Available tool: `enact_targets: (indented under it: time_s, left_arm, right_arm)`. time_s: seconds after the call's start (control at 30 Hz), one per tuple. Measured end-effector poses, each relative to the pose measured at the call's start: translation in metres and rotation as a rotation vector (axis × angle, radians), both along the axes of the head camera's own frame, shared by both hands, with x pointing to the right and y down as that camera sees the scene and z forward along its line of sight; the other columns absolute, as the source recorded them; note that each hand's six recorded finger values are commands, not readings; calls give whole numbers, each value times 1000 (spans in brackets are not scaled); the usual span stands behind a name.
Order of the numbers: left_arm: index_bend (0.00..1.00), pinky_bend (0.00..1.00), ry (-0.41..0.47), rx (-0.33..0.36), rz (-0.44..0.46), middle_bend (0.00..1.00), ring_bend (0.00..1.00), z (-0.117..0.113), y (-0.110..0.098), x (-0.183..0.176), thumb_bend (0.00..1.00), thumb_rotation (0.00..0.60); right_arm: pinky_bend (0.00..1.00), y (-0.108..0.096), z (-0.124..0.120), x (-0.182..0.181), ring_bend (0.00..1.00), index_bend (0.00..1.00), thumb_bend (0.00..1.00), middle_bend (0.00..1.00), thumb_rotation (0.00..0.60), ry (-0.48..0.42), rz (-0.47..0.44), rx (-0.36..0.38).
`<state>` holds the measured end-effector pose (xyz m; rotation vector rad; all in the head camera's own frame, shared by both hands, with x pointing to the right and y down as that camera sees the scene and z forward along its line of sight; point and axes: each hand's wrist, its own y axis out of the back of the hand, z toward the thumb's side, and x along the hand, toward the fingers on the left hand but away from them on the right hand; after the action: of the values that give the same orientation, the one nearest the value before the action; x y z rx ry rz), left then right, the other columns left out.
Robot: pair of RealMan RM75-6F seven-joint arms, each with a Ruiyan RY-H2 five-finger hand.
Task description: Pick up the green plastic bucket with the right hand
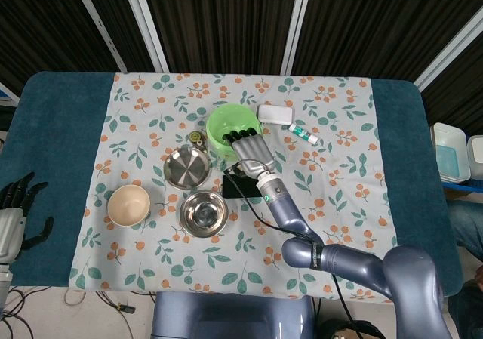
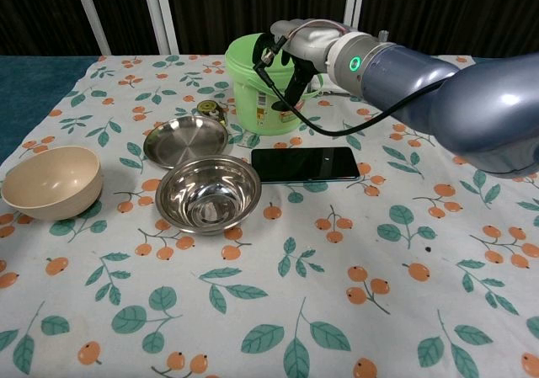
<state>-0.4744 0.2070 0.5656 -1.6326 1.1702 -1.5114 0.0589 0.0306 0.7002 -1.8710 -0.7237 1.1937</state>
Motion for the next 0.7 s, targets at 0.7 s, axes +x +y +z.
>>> enact_targets:
  time_s: [0.7]
  left_arm:
    - [142,0,-6,-19,-26,0,0,1,-1,-3,413,600]
  right_arm:
    - [417,-3,24,-5,649,451,514,584,600,-38,68,23]
